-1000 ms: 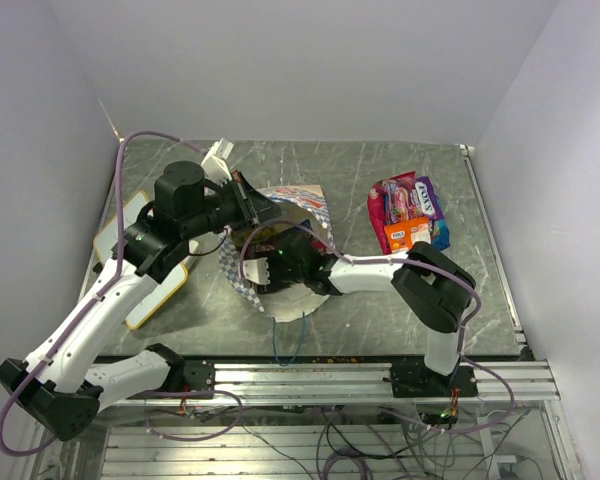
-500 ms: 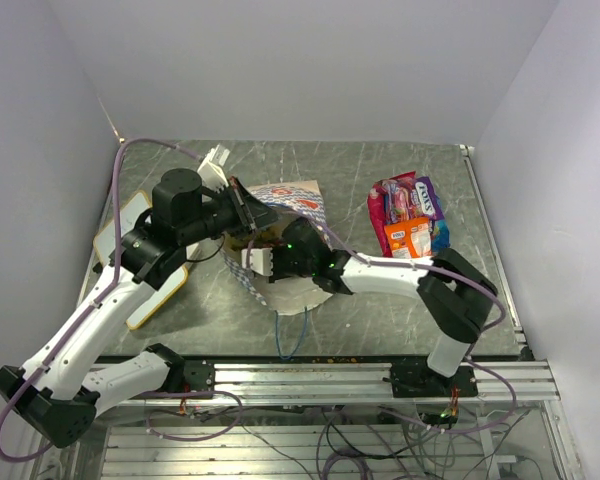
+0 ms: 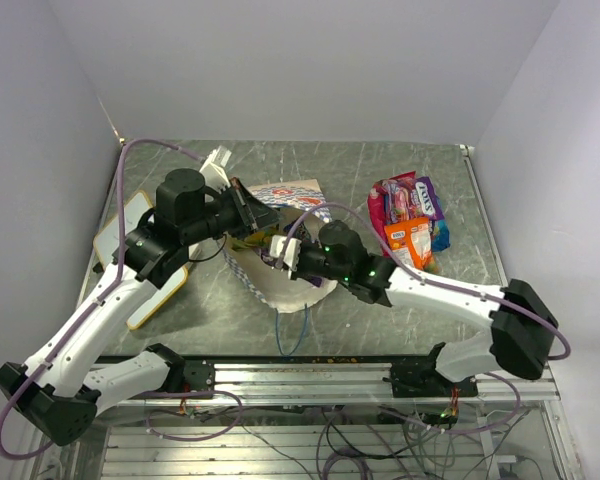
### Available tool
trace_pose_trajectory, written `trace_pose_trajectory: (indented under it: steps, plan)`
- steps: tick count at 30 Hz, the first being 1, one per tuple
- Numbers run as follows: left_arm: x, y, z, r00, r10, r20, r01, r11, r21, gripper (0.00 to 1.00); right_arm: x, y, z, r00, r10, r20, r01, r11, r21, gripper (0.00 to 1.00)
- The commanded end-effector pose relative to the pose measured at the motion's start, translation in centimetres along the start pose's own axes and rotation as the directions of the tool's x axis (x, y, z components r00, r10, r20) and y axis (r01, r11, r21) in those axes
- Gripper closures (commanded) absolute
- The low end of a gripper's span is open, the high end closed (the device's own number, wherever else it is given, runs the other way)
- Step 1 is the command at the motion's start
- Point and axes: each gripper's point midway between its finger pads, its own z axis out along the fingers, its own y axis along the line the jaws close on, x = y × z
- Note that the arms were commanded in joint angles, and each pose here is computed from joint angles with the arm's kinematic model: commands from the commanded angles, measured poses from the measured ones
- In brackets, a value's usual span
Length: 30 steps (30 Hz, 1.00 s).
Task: Take the snacks out of the paper bag
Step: Take out the snack from the paper bag, then place the snack at the center of the board.
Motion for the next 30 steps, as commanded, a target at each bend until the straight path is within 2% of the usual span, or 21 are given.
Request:
trace_pose_trajectory:
  steps: [1, 16, 24, 30]
  plan:
    - [-0.6, -0.5, -0.3, 1.000, 0.019, 0.024, -0.019, 1.000, 0.000, 0.93, -2.8, -0.4, -2.2, 0.992, 0.082, 0.093, -0.085, 0.996, 0.024, 1.00]
    - [-0.8, 0.1, -0.5, 0.999, -0.003, 0.043, 0.005, 0.999, -0.044, 0.93, -9.4, -1.3, -9.5, 0.929, 0.286, 0.235, -0.295, 0.956, 0.004, 1.00]
    - [-0.9, 0.6, -0.4, 0.998, -0.021, 0.058, 0.024, 0.998, -0.056, 0.93, -12.0, -1.1, -13.3, 0.903, 0.341, 0.261, -0.340, 0.939, -0.049, 1.00]
    - [-0.8, 1.1, -0.3, 0.999, -0.013, 0.048, 0.018, 0.996, -0.088, 0.93, -13.1, -2.9, -16.9, 0.888, 0.358, 0.287, -0.387, 0.921, 0.048, 1.00]
